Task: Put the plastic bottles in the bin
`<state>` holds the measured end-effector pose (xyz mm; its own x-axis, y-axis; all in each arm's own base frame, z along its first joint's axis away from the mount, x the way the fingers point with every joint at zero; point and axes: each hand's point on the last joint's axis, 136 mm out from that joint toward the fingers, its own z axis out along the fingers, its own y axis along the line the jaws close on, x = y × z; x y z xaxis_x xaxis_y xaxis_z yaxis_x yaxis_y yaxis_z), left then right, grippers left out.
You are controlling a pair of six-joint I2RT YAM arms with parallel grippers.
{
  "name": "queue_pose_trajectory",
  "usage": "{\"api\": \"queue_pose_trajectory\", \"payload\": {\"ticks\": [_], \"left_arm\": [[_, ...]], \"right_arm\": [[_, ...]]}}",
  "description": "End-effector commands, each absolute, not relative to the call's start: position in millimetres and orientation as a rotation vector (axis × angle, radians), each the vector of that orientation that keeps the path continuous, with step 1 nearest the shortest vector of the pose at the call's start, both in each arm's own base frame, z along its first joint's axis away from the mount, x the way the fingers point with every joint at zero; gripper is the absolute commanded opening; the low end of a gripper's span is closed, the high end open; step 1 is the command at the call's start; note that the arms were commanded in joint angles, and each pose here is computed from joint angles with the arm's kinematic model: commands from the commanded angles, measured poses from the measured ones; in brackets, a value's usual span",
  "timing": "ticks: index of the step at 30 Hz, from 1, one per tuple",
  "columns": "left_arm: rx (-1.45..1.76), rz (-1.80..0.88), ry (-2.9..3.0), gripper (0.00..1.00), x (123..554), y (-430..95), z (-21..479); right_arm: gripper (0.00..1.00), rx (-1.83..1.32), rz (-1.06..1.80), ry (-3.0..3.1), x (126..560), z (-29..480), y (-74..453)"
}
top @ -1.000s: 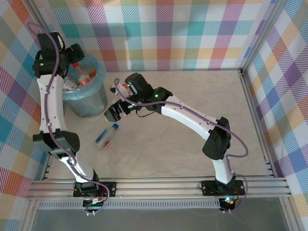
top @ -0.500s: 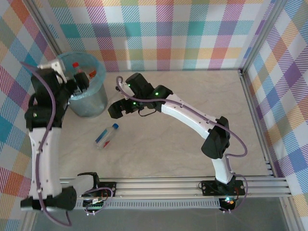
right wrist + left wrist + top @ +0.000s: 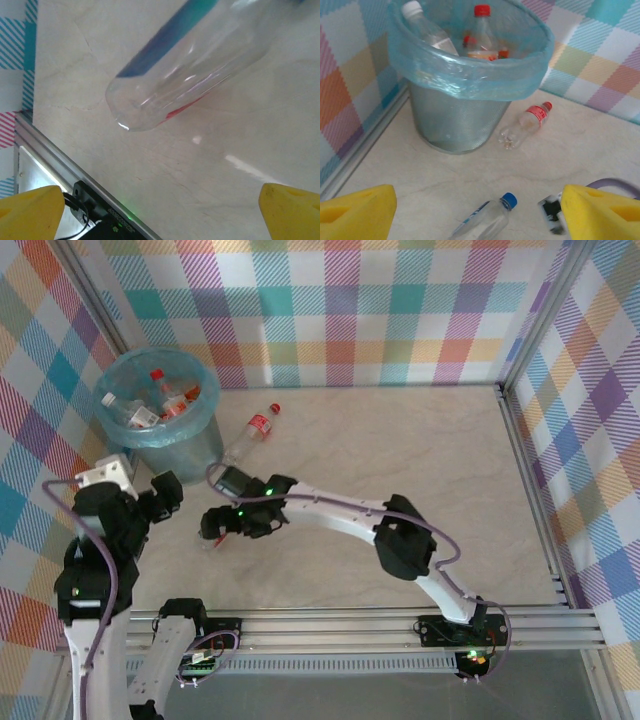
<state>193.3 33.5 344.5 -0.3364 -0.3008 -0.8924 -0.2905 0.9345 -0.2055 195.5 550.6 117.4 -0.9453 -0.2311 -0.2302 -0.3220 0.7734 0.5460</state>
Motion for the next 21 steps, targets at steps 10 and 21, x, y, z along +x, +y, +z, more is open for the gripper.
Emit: {"api": "queue_pose_trajectory", "payload": {"ticks": [10,21], "left_arm": [[-0.472,0.046,1.891,0.86,160.4,44.2,338.7],[-0.484,0.025,1.856,0.88,156.1,43.7,342.4]], "right_arm": [[0.99,-0.118,0.781,2.865,211.4,71.1,585.2],[1.0,0.013,0.645,2.87,250.2,37.0,570.9]]}}
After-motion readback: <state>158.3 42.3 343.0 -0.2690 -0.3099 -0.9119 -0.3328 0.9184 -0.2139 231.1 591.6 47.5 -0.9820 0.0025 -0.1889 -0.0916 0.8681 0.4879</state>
